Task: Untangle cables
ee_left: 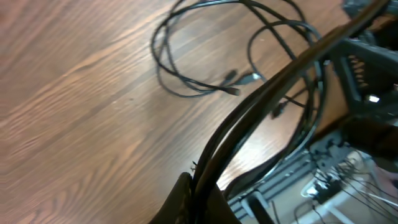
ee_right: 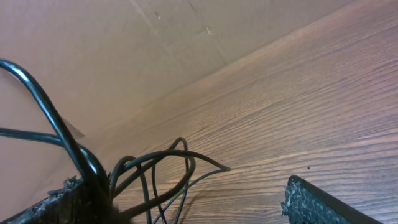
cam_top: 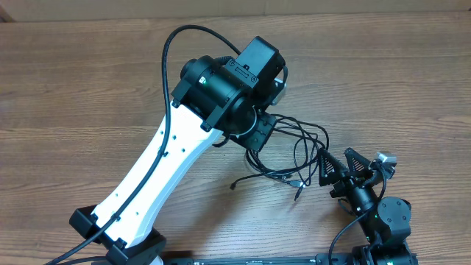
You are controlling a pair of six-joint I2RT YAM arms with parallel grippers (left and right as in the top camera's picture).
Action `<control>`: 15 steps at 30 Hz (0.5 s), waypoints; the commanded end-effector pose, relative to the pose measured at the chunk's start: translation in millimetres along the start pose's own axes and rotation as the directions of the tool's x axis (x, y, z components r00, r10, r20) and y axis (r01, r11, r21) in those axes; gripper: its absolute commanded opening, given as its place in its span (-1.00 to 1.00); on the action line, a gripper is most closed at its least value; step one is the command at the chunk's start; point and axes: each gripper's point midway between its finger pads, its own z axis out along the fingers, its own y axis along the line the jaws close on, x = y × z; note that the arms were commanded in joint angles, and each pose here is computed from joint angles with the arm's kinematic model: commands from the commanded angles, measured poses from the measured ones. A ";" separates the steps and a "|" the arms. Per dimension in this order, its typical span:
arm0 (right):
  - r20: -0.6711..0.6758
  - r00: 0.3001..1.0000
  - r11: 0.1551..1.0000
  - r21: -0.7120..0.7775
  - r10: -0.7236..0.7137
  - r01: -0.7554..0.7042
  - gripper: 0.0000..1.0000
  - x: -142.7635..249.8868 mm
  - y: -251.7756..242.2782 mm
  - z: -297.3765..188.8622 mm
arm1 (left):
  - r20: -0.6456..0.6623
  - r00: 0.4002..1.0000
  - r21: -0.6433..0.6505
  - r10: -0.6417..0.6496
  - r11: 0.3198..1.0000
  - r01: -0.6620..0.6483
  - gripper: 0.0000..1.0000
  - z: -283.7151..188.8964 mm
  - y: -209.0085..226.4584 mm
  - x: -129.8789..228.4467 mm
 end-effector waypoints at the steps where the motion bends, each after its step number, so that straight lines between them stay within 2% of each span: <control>1: 0.050 0.999 0.996 0.088 0.002 -0.006 0.82 -9.7 -14.9 -1.7 | 0.078 0.996 -0.159 -0.034 0.986 0.047 -0.92 -20.1 32.9 -3.5; 8: 0.048 0.999 0.995 0.103 0.003 -0.008 0.82 -8.8 -18.0 -1.9 | 0.090 0.995 -0.215 -0.033 0.975 0.051 -0.92 -22.1 42.6 -5.1; 12: 0.048 0.999 0.995 0.098 0.003 -0.008 0.88 -8.9 -16.9 -1.8 | 0.058 0.998 -0.046 -0.037 0.998 0.040 -0.92 -17.9 13.3 -1.2; 15: 0.044 0.999 0.997 0.071 0.002 -0.005 0.91 -9.0 -11.9 -1.4 | 0.048 0.998 0.131 -0.031 0.991 0.025 -0.92 -19.2 -17.6 -2.3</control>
